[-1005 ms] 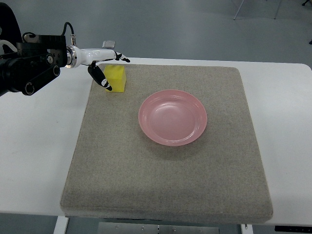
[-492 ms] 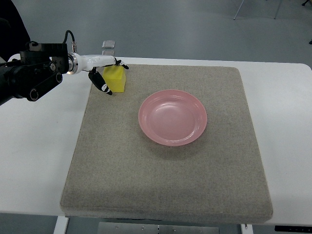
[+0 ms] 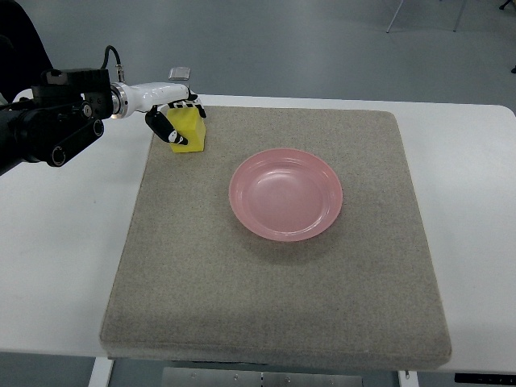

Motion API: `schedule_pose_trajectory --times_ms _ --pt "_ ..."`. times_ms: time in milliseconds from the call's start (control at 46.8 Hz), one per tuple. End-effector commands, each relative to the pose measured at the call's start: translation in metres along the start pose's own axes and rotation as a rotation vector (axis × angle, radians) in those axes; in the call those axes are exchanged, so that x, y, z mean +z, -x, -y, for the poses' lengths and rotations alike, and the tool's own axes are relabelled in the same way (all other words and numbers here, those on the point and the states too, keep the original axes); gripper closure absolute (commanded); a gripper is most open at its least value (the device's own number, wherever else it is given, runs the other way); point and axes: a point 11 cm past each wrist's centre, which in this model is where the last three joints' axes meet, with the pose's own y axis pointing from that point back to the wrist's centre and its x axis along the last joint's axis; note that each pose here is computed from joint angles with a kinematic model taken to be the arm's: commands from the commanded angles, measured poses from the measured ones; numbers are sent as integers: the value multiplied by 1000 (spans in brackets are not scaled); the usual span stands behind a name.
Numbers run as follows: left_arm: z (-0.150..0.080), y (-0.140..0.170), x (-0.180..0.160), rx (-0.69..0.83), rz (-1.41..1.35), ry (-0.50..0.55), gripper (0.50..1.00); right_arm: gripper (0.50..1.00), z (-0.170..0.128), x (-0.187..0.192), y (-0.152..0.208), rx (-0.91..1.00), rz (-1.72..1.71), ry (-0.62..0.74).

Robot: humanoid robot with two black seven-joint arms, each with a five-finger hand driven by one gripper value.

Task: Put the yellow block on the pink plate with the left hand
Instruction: 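Close the left hand fingers around the yellow cube, then lift the cube with the left hand and carry it over the pink plate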

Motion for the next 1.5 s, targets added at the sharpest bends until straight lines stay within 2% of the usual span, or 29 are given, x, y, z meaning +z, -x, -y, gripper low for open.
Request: schedule_pose_trajectory --times_ms 0,428,642,963,1091,1476 --pt "0 -2 1 15 3 3 1000 576 0 0 0 0 0 0" --pt "2 -8 11 32 -16 33 1000 576 0 0 0 0 0 0" --pt "3 -10 53 16 -4 164 1000 576 0 0 0 0 0 0" --pt "-17 -30 105 20 48 340 1000 576 0 0 0 0 0 0" --pt "-25 -21 128 -8 67 427 1000 576 0 0 0 0 0 0" --pt "-15 2 150 -74 155 469 1000 576 0 0 0 0 0 0"
